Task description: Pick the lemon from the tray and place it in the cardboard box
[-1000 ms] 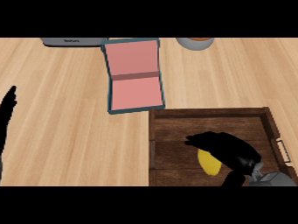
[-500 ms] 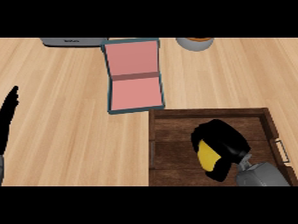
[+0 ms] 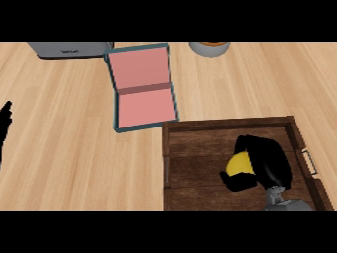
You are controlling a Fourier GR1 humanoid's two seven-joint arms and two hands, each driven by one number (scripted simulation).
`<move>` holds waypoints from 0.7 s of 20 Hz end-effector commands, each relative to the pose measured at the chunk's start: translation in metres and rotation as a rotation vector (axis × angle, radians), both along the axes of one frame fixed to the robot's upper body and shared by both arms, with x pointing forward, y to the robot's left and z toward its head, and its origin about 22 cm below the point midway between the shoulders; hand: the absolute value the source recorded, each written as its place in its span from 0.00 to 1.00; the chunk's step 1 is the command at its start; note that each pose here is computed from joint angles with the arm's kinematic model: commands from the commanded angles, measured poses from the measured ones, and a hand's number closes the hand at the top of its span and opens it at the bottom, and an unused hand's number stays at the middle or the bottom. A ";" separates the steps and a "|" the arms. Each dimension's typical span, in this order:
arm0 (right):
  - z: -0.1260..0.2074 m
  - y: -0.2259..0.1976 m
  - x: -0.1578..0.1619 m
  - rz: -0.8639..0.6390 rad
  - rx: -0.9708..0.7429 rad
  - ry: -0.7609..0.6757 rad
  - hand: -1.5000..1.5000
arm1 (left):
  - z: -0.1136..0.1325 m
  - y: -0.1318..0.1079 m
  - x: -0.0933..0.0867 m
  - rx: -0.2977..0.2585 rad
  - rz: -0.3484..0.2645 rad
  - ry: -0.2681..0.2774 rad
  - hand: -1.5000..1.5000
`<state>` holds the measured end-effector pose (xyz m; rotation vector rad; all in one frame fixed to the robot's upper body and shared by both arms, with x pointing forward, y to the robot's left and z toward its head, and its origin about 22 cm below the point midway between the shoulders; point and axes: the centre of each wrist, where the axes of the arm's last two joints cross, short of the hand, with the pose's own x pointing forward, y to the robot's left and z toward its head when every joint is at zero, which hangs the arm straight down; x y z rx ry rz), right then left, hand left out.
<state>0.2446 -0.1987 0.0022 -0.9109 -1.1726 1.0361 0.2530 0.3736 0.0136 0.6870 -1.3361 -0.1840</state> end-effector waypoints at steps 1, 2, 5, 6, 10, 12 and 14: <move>0.007 0.014 -0.012 -0.370 -0.070 -0.074 1.00 | -0.002 0.002 -0.003 -0.006 0.011 0.000 0.50; 0.017 0.020 -0.016 -0.413 -0.087 -0.107 1.00 | -0.005 -0.004 -0.004 -0.007 -0.007 0.005 0.50; 0.052 0.053 -0.032 -0.459 -0.073 -0.264 1.00 | -0.012 -0.004 -0.003 0.006 0.007 0.013 0.50; 0.070 0.065 -0.030 -0.463 -0.079 -0.335 1.00 | 0.006 0.003 0.007 0.002 -0.016 0.000 0.50; 0.104 0.116 -0.043 -0.399 -0.144 -0.474 1.00 | 0.000 -0.026 0.006 -0.013 -0.053 -0.005 0.50; 0.119 0.137 -0.048 -0.354 -0.153 -0.493 1.00 | -0.003 -0.026 0.009 -0.015 -0.070 -0.005 0.50; 0.138 0.149 -0.037 -0.331 -0.157 -0.480 1.00 | -0.013 -0.018 0.004 -0.006 -0.052 -0.014 0.50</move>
